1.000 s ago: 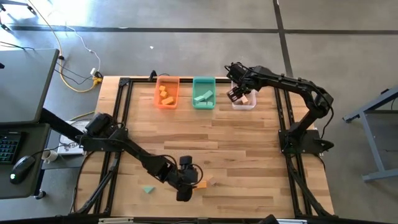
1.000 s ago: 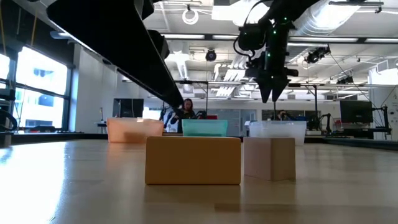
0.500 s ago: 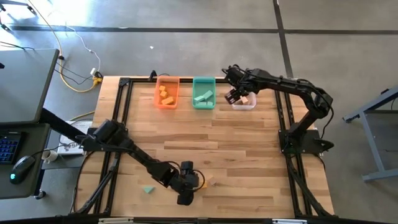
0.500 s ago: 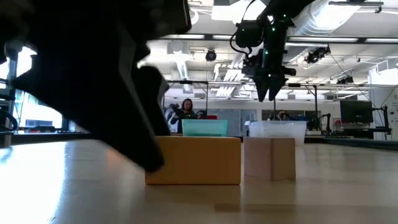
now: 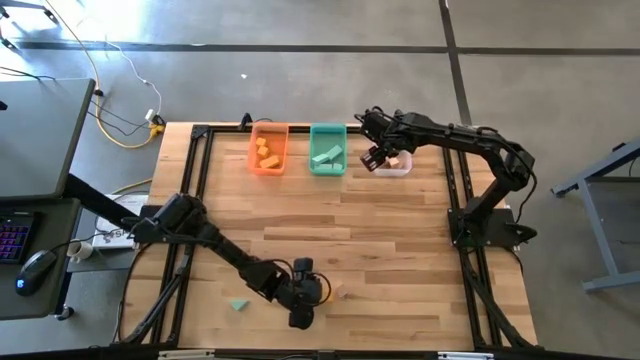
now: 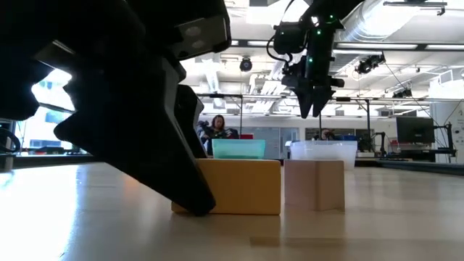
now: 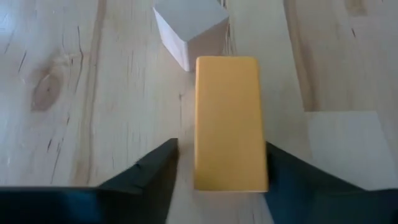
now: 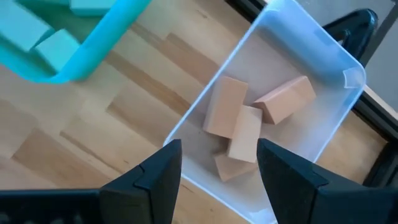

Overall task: Sort & place blocks by color
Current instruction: Put the orange block into the orange bin

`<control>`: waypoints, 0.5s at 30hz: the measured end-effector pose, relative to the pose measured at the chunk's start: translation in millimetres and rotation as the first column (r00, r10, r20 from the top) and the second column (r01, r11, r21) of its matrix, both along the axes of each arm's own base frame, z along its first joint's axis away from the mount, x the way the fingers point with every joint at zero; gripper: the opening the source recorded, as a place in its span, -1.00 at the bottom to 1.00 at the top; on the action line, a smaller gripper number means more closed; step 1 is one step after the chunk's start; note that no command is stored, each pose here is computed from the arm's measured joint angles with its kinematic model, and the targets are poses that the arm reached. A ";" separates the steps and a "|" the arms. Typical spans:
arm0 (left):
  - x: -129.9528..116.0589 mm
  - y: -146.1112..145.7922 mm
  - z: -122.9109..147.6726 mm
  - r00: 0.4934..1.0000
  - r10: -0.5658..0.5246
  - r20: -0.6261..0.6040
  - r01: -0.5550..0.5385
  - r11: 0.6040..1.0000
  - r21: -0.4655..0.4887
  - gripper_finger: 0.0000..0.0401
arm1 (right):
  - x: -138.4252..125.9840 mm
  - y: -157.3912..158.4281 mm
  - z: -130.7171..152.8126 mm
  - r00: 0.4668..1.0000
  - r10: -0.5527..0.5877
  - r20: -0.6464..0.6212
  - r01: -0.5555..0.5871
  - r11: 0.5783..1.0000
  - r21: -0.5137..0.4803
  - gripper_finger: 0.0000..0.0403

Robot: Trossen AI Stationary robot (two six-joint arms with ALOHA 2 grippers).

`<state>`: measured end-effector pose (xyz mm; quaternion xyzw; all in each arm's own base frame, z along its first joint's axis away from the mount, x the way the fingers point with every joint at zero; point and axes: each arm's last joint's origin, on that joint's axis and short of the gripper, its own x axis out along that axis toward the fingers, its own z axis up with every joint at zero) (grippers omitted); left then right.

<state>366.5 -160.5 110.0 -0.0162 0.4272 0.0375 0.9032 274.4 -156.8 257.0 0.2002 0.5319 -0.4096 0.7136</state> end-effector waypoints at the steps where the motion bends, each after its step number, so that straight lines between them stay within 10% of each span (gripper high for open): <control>1: 0.3 0.7 0.0 1.000 -0.008 -0.002 0.008 1.000 0.004 -0.11 | 0.8 1.4 0.0 1.000 0.016 -0.005 -0.016 1.000 -0.001 -0.03; 6: 2.3 5.5 0.6 0.999 -0.039 -0.015 0.039 0.999 0.007 -0.48 | 5.9 11.1 0.0 0.997 0.081 -0.018 -0.081 0.997 -0.004 -0.03; 15: -3.9 18.0 11.5 0.995 -0.041 -0.089 0.046 0.998 0.053 -0.48 | 9.5 41.3 14.8 0.982 0.188 0.010 -0.188 0.982 -0.029 -0.03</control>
